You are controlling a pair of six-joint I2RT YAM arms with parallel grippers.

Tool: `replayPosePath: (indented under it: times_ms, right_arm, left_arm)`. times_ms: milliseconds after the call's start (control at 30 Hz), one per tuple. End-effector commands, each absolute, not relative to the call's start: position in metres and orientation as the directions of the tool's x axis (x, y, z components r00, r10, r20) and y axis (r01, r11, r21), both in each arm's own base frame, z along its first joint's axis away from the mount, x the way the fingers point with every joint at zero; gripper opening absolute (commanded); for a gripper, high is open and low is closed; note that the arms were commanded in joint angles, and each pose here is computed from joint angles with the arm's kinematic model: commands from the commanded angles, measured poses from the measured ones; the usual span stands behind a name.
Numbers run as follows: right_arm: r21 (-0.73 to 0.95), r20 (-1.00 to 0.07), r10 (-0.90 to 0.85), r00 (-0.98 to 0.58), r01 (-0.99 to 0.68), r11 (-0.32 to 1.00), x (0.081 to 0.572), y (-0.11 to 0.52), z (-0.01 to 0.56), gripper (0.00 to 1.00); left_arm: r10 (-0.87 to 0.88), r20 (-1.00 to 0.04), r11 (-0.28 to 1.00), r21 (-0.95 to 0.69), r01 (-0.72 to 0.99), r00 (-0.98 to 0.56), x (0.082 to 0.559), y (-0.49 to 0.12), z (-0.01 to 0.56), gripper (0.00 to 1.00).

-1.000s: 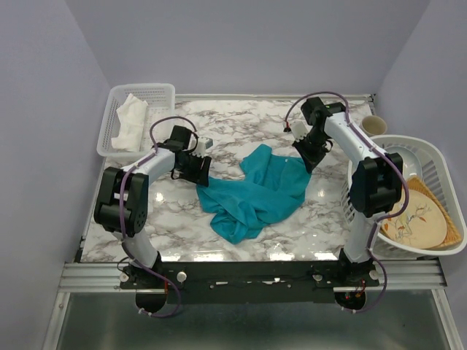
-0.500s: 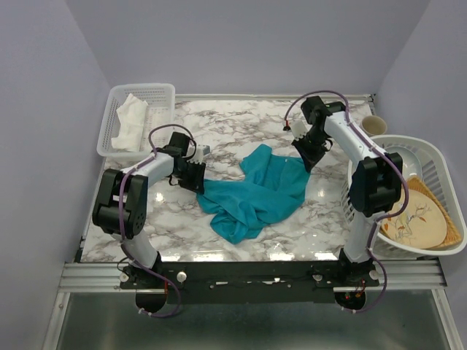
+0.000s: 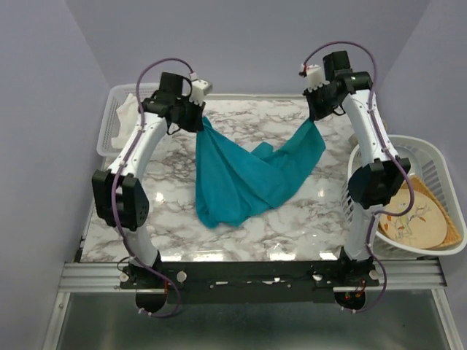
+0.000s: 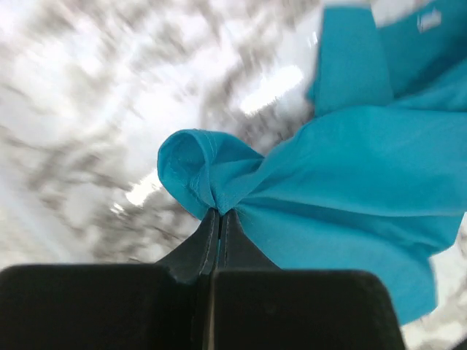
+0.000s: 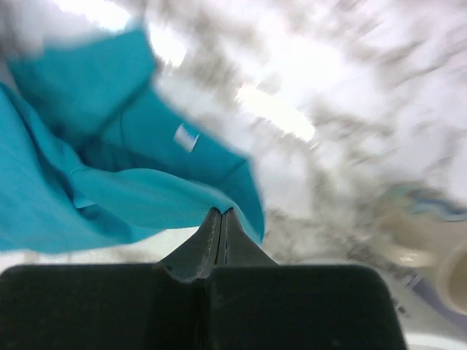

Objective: Roll the t-shirts
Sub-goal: Flatten out the T-shirt at the center of the board.

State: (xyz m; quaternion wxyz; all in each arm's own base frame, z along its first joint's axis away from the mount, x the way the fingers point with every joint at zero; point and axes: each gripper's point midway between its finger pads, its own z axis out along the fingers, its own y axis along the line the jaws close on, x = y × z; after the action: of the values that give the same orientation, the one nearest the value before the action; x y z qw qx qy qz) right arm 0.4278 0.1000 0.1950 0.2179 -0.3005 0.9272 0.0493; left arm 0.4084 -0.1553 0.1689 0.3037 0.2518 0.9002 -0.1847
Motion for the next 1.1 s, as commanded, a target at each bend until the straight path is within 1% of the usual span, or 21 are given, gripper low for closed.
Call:
replayPosePath:
  times_ms: [0, 67, 167, 200, 267, 300, 367, 433, 467, 500, 567, 600, 700, 733, 767, 800, 833, 900, 933, 967, 1067]
  right_arm:
    - [-0.008, -0.834, -0.205, -0.512, -0.361, 0.933, 0.502, 0.074, 0.334, 0.00]
    - [-0.034, -0.928, -0.157, -0.338, -0.342, 0.939, 0.513, 0.070, 0.394, 0.00]
    - [-0.088, -0.980, -0.141, -0.144, -0.325, 0.942, 0.515, 0.070, 0.451, 0.00]
    - [-0.098, -0.989, -0.129, -0.076, -0.320, 0.942, 0.500, 0.069, 0.479, 0.00]
    - [-0.113, -0.992, -0.127, -0.021, -0.323, 0.940, 0.491, 0.070, 0.493, 0.00]
    - [-0.129, -0.992, -0.127, 0.029, -0.326, 0.937, 0.470, 0.071, 0.514, 0.00]
    - [-0.133, -0.990, -0.138, 0.011, -0.339, 0.931, 0.461, 0.072, 0.502, 0.00]
    - [-0.159, -0.986, -0.163, 0.019, -0.365, 0.918, 0.437, 0.073, 0.503, 0.00]
    - [-0.159, -0.986, -0.168, 0.008, -0.372, 0.914, 0.431, 0.074, 0.499, 0.01]
    - [-0.141, -0.984, -0.170, -0.044, -0.377, 0.915, 0.430, 0.074, 0.477, 0.01]
    - [-0.133, -0.986, -0.160, -0.043, -0.370, 0.919, 0.411, 0.072, 0.478, 0.01]
    - [-0.093, -0.987, -0.133, -0.087, -0.362, 0.927, 0.407, 0.071, 0.464, 0.00]
    - [0.002, -0.979, -0.081, -0.189, -0.402, 0.916, 0.387, 0.080, 0.437, 0.00]
    - [0.050, -0.962, -0.070, -0.266, -0.417, 0.908, 0.384, 0.085, 0.415, 0.00]
    - [0.110, -0.929, -0.058, -0.365, -0.423, 0.900, 0.375, 0.089, 0.389, 0.00]
    - [0.167, -0.909, -0.034, -0.415, -0.438, 0.883, 0.365, 0.095, 0.375, 0.01]
    - [0.219, -0.864, -0.033, -0.503, -0.433, 0.874, 0.354, 0.098, 0.337, 0.00]
    - [0.326, -0.788, -0.010, -0.615, -0.432, 0.841, 0.321, 0.108, 0.304, 0.00]
    - [0.362, -0.746, -0.016, -0.666, -0.426, 0.829, 0.306, 0.111, 0.287, 0.01]
    - [0.411, -0.664, -0.028, -0.747, -0.396, 0.821, 0.285, 0.112, 0.254, 0.00]
    - [0.465, -0.530, -0.083, -0.844, -0.371, 0.804, 0.221, 0.111, 0.225, 0.00]
  left_arm:
    - [0.265, -0.824, 0.842, -0.056, 0.537, -0.501, 0.461, -0.123, 0.285, 0.00]
    - [0.197, -0.901, 0.862, -0.029, 0.505, -0.387, 0.476, -0.114, 0.341, 0.00]
    - [0.189, -0.954, 0.855, 0.044, 0.516, -0.232, 0.476, -0.112, 0.404, 0.00]
    - [0.192, -0.961, 0.851, 0.062, 0.521, -0.199, 0.468, -0.112, 0.418, 0.00]
    - [0.202, -0.964, 0.842, 0.081, 0.533, -0.174, 0.457, -0.113, 0.427, 0.00]
    - [0.205, -0.969, 0.838, 0.099, 0.537, -0.141, 0.442, -0.111, 0.441, 0.00]
    - [0.229, -0.960, 0.827, 0.104, 0.553, -0.162, 0.428, -0.111, 0.425, 0.00]
    - [0.246, -0.963, 0.819, 0.144, 0.556, -0.113, 0.404, -0.108, 0.434, 0.00]
    - [0.250, -0.956, 0.821, 0.125, 0.557, -0.155, 0.399, -0.107, 0.413, 0.00]
    - [0.239, -0.965, 0.833, 0.145, 0.535, -0.111, 0.384, -0.103, 0.426, 0.00]
    - [0.218, -0.963, 0.845, 0.106, 0.524, -0.157, 0.372, -0.100, 0.404, 0.00]
    - [0.204, -0.972, 0.850, 0.117, 0.513, -0.116, 0.360, -0.099, 0.414, 0.00]
    - [0.189, -0.960, 0.868, 0.065, 0.492, -0.206, 0.346, -0.094, 0.381, 0.01]
    - [0.199, -0.948, 0.859, 0.048, 0.509, -0.247, 0.340, -0.096, 0.366, 0.07]
    - [0.222, -0.927, 0.848, 0.031, 0.528, -0.301, 0.334, -0.097, 0.343, 0.07]
    - [0.238, -0.896, 0.839, -0.004, 0.544, -0.374, 0.323, -0.097, 0.321, 0.07]
    - [0.254, -0.873, 0.828, -0.027, 0.561, -0.417, 0.315, -0.099, 0.305, 0.06]
    - [0.315, -0.786, 0.798, -0.085, 0.597, -0.532, 0.283, -0.097, 0.260, 0.02]
    - [0.336, -0.753, 0.791, -0.101, 0.603, -0.566, 0.271, -0.096, 0.247, 0.00]
    - [0.358, -0.701, 0.787, -0.128, 0.603, -0.617, 0.254, -0.093, 0.224, 0.00]
    - [0.461, -0.637, 0.740, -0.109, 0.664, -0.618, 0.206, -0.083, 0.203, 0.00]
